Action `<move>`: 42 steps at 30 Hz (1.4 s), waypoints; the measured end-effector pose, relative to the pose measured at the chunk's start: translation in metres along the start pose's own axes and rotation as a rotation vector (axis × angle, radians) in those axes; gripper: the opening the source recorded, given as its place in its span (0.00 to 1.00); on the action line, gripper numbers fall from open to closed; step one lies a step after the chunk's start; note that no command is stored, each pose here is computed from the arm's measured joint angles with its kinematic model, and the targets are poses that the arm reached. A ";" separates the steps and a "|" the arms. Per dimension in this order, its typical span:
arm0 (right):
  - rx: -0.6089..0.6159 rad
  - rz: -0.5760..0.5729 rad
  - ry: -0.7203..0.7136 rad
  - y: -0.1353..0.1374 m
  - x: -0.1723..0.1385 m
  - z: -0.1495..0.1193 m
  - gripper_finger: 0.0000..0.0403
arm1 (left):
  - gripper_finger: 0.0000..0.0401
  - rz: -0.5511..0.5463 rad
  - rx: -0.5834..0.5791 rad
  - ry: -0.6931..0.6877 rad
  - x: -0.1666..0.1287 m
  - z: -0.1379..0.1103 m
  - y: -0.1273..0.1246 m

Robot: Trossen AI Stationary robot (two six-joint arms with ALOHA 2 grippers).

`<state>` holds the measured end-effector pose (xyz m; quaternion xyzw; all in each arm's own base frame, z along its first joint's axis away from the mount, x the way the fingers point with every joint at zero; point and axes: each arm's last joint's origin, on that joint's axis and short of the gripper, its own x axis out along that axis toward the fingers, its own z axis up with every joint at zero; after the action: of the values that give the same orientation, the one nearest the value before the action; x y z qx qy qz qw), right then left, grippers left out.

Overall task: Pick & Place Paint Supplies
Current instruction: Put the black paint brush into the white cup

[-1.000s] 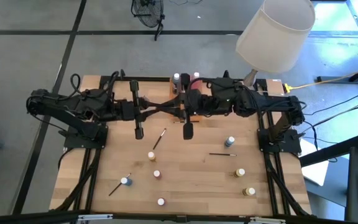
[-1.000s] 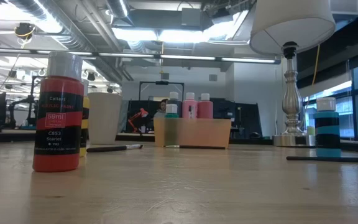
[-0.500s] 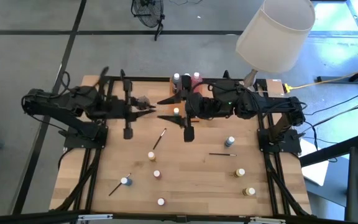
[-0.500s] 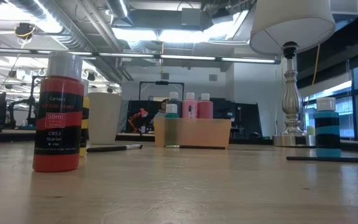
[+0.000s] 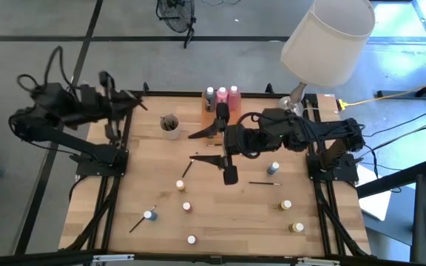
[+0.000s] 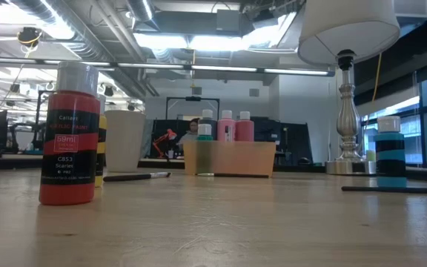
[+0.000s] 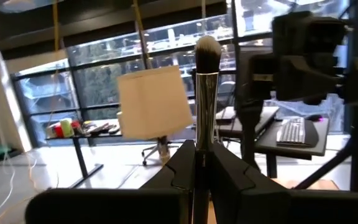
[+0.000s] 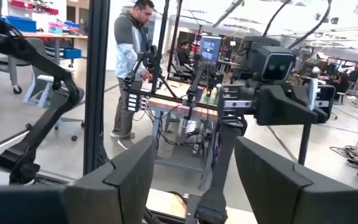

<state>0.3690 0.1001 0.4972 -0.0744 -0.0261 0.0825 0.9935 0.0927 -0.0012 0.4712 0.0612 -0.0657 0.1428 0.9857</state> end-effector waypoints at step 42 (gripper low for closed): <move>0.144 -0.010 0.085 -0.005 0.005 -0.013 0.56 | 0.05 0.338 -0.243 0.067 -0.012 -0.255 0.006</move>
<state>0.3756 0.0946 0.4854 -0.0060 0.0218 0.0758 0.9969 0.1085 0.0371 0.2190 -0.0749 -0.0592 0.2992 0.9494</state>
